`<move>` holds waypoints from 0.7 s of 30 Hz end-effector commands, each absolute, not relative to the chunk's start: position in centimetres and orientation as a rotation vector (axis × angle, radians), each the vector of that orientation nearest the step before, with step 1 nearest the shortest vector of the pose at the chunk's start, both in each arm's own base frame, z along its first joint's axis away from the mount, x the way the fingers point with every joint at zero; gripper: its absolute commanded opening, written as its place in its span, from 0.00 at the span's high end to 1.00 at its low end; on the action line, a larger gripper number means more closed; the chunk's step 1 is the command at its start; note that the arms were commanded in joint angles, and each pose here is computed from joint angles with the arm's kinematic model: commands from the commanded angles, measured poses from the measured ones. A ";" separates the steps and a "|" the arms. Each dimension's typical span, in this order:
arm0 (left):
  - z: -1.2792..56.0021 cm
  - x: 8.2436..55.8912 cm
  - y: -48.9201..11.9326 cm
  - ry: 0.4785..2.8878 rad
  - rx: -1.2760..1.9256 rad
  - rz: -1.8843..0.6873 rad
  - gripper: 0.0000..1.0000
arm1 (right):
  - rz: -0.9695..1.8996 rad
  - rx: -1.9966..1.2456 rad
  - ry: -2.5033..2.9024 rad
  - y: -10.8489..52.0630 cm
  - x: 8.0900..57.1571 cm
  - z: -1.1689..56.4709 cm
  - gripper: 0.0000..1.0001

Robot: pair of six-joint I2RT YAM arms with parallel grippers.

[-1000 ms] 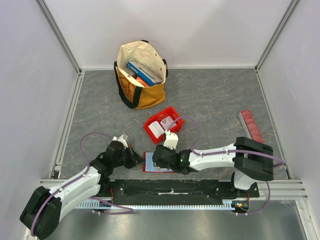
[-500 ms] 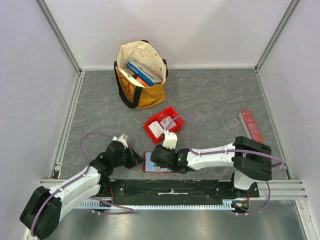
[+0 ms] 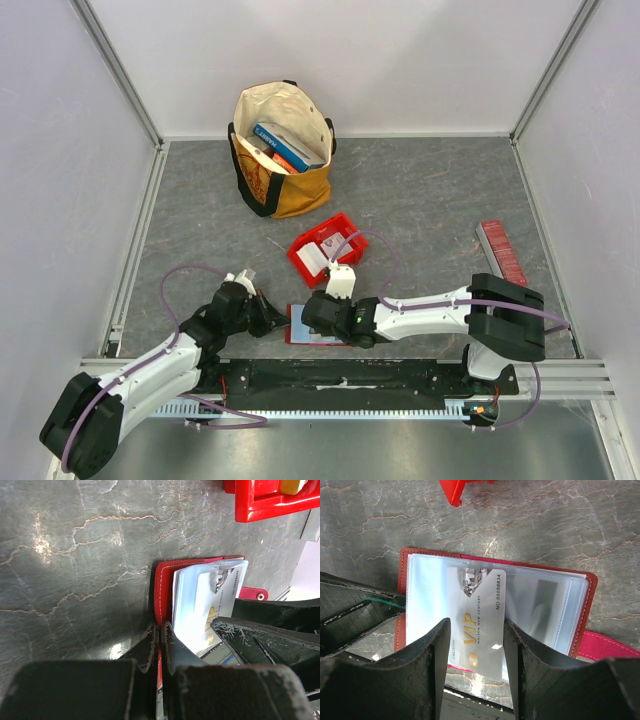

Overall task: Put the credit cards into the card holder
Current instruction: Insert the credit card into the card holder.

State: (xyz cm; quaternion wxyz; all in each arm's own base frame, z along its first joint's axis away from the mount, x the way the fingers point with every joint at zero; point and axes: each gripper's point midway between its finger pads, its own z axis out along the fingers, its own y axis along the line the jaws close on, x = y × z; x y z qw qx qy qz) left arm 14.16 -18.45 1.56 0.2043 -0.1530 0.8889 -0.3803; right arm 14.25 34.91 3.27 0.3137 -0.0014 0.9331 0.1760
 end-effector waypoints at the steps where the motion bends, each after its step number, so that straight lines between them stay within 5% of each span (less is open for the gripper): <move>1: 0.0 13.4 -17.7 2.515 -0.468 -1.022 0.98 | 0.268 -0.072 2.494 31.6 13.9 1.6 0.47; 21: 0.0 13.3 -17.7 2.512 -0.463 -1.028 0.98 | 0.403 -0.214 2.507 36.6 12.5 2.3 0.48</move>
